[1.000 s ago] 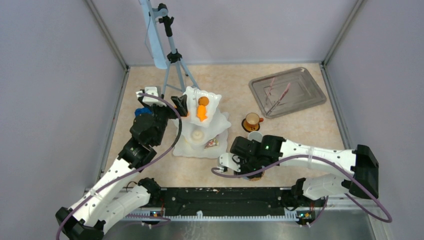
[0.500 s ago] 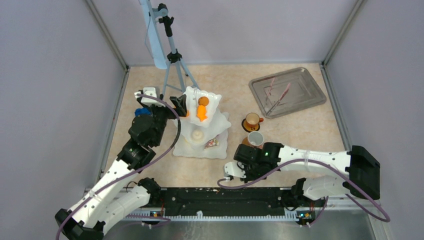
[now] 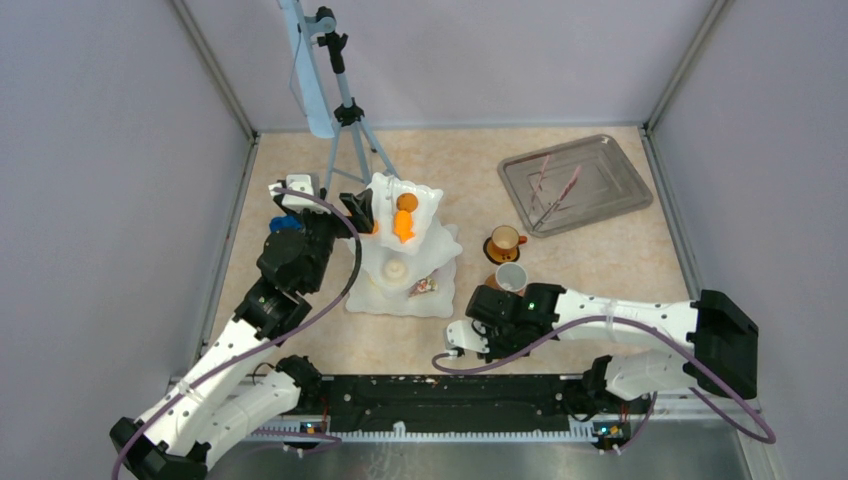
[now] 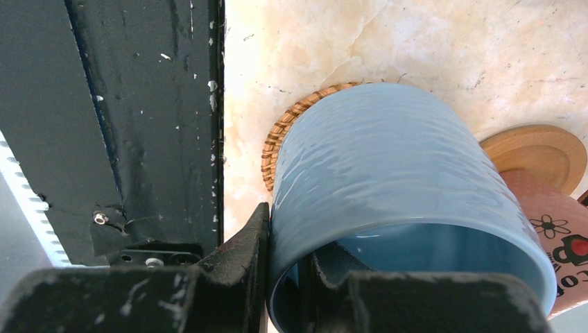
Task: Serve the afternoon tea
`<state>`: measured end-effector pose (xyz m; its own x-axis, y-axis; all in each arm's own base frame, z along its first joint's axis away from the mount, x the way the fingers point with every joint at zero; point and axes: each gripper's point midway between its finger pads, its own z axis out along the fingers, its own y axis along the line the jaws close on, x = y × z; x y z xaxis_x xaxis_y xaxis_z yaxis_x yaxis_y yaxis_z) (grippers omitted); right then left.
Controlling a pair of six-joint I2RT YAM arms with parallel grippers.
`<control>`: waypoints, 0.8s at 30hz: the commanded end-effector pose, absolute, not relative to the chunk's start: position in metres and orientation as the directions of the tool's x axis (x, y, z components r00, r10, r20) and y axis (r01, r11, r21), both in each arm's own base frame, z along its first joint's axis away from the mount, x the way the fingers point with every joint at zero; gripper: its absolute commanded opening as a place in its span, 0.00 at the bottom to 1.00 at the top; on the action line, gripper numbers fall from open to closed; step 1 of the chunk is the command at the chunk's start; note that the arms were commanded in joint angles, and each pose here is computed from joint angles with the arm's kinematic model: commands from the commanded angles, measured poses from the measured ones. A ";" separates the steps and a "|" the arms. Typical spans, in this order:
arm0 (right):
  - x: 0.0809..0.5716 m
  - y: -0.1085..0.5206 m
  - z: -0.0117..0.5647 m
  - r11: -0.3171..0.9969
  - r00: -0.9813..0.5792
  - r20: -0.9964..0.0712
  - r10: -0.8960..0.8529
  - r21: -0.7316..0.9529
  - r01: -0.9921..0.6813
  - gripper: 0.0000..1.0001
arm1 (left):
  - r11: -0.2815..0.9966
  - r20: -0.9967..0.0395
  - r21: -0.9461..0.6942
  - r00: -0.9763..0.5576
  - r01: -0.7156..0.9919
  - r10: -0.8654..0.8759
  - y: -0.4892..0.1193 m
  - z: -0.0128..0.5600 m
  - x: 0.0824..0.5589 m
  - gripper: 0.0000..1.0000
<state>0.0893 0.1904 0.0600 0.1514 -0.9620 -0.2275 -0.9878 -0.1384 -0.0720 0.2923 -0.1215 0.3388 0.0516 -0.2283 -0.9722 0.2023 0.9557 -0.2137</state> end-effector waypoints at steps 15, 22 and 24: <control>0.100 0.186 0.054 -0.135 0.159 -0.212 -0.964 -0.124 -0.983 0.00 | 0.946 -0.956 -0.238 0.118 0.219 -0.268 -0.118 0.367 0.288 0.99; 0.106 0.186 0.066 -0.122 0.161 -0.230 -0.960 -0.173 -0.977 0.52 | 0.948 -0.957 -0.236 0.116 0.215 -0.265 -0.118 0.366 0.289 0.99; 0.106 0.185 0.070 -0.119 0.161 -0.238 -0.958 -0.181 -0.976 0.64 | 0.948 -0.958 -0.234 0.113 0.215 -0.263 -0.119 0.365 0.290 0.99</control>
